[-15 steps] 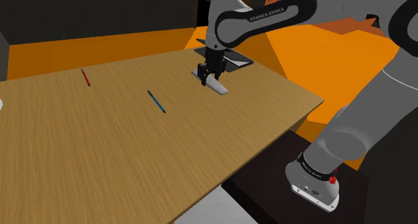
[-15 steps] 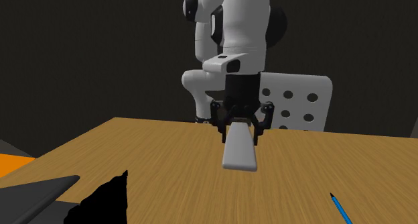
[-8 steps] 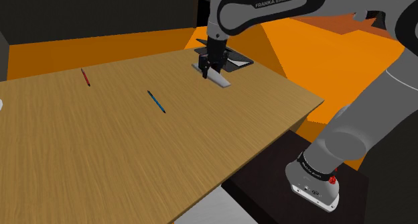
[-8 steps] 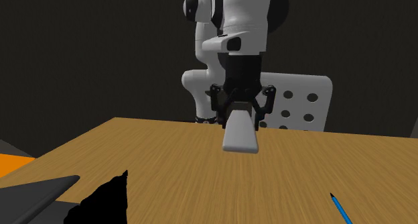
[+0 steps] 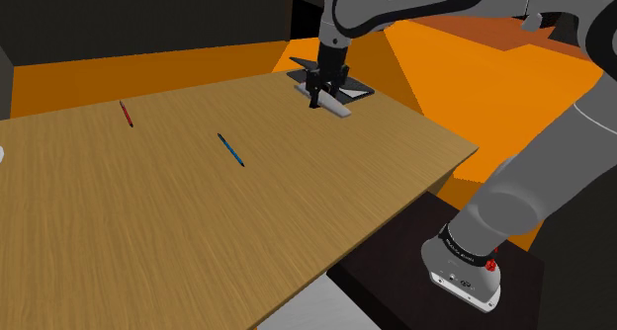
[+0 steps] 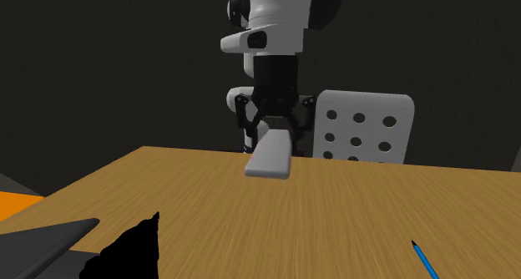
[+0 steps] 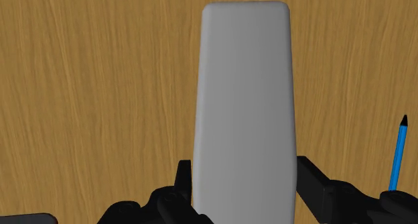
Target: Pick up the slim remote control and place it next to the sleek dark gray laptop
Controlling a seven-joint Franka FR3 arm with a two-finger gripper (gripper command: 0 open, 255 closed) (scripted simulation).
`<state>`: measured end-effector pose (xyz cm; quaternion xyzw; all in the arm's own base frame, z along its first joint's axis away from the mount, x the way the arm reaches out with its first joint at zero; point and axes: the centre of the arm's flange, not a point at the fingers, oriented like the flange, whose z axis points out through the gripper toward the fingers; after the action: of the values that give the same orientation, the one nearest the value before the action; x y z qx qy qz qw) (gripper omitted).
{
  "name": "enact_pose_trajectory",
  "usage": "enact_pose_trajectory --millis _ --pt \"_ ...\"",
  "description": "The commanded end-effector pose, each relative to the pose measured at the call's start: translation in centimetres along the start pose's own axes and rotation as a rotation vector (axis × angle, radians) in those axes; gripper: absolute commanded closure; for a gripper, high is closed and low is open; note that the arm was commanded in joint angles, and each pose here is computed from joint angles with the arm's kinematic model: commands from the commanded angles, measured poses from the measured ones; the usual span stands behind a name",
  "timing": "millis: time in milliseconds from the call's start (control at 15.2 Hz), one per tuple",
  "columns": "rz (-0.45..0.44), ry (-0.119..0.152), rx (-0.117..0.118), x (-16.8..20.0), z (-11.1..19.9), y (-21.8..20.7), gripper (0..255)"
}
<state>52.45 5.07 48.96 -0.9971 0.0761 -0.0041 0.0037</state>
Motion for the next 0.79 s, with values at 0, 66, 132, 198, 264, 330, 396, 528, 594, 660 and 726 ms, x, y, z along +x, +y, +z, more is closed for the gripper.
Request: enact_pose_trajectory --millis 0,66,132,198,264,330,396,528,594,660,726 --pt "-0.002 0.000 0.000 0.6 0.0 3.0 255" --pt "-0.002 0.000 0.000 0.8 0.0 4.3 255" --pt "-0.002 0.000 0.000 1.0 0.0 5.6 255" --pt "-0.002 0.000 0.000 1.2 0.0 6.9 255" --pt "-0.002 0.000 0.000 1.4 -0.1 8.2 255" --pt "-0.002 0.000 0.000 1.7 -0.1 9.5 255" --pt "-0.002 0.000 0.000 1.9 -0.1 10.8 255" --pt "-0.002 0.000 0.000 2.3 -0.1 13.4 255" --pt "-0.002 0.000 0.000 2.5 -0.1 14.7 255" --pt "-0.002 0.000 0.000 2.7 -0.1 16.0 255" --pt "-0.002 0.000 0.000 2.9 -0.1 17.3 255"
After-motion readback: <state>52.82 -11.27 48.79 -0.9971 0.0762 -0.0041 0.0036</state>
